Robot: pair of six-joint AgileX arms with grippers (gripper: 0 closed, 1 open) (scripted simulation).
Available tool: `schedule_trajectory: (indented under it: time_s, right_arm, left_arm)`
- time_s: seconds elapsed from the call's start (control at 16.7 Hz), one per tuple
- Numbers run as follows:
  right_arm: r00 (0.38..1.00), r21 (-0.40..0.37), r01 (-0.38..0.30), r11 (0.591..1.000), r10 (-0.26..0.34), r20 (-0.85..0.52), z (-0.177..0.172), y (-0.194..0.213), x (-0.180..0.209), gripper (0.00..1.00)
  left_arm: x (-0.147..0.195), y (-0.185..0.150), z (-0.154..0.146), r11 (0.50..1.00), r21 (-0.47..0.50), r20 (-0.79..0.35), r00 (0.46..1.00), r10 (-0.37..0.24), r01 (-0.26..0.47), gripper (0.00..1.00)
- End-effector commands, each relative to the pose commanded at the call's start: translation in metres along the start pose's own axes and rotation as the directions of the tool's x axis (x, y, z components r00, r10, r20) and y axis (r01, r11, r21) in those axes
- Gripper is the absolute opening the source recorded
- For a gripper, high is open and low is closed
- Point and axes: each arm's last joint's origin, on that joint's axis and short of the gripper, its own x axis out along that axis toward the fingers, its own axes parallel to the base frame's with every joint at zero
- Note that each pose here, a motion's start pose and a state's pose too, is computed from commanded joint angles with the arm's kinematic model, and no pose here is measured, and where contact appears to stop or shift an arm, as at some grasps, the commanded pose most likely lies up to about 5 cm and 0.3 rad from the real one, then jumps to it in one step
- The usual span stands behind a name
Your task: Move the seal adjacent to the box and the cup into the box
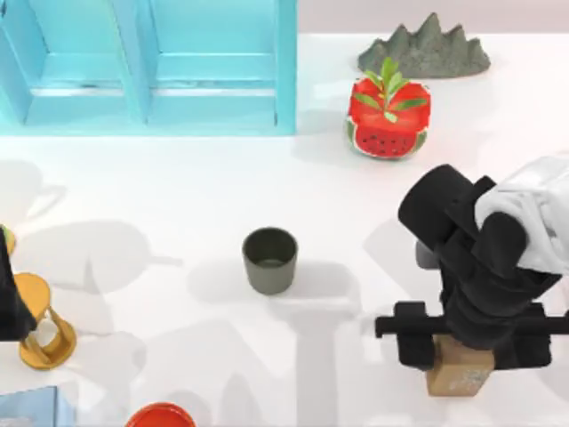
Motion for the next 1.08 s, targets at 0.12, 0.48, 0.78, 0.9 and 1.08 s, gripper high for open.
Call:
schedule_trajectory:
  time_s: [0.12, 0.48, 0.78, 0.9, 1.08]
  right_arm:
    - [1.0, 0.0, 0.0, 1.0, 0.0, 0.0, 0.0, 0.0, 0.0, 0.32]
    - [1.0, 0.0, 0.0, 1.0, 0.0, 0.0, 0.0, 0.0, 0.0, 0.0]
    - [1.0, 0.0, 0.0, 1.0, 0.0, 0.0, 0.0, 0.0, 0.0, 0.0]
    - [1.0, 0.003, -0.001, 1.0, 0.001, 0.003, 0.0, -0.001, -0.001, 0.0]
    - [1.0, 0.0, -0.005, 1.0, 0.005, 0.009, 0.005, -0.009, -0.012, 0.0]
  left_arm:
    - [0.0, 0.0, 0.0, 1.0, 0.0, 0.0, 1.0, 0.0, 0.0, 1.0]
    - [0.0, 0.0, 0.0, 1.0, 0.0, 0.0, 1.0, 0.0, 0.0, 1.0]
    - [0.0, 0.0, 0.0, 1.0, 0.0, 0.0, 1.0, 0.0, 0.0, 1.0]
    - [0.0, 0.0, 0.0, 1.0, 0.0, 0.0, 1.0, 0.0, 0.0, 1.0]
    - [0.0, 0.0, 0.0, 1.0, 0.0, 0.0, 1.0, 0.0, 0.0, 1.0]
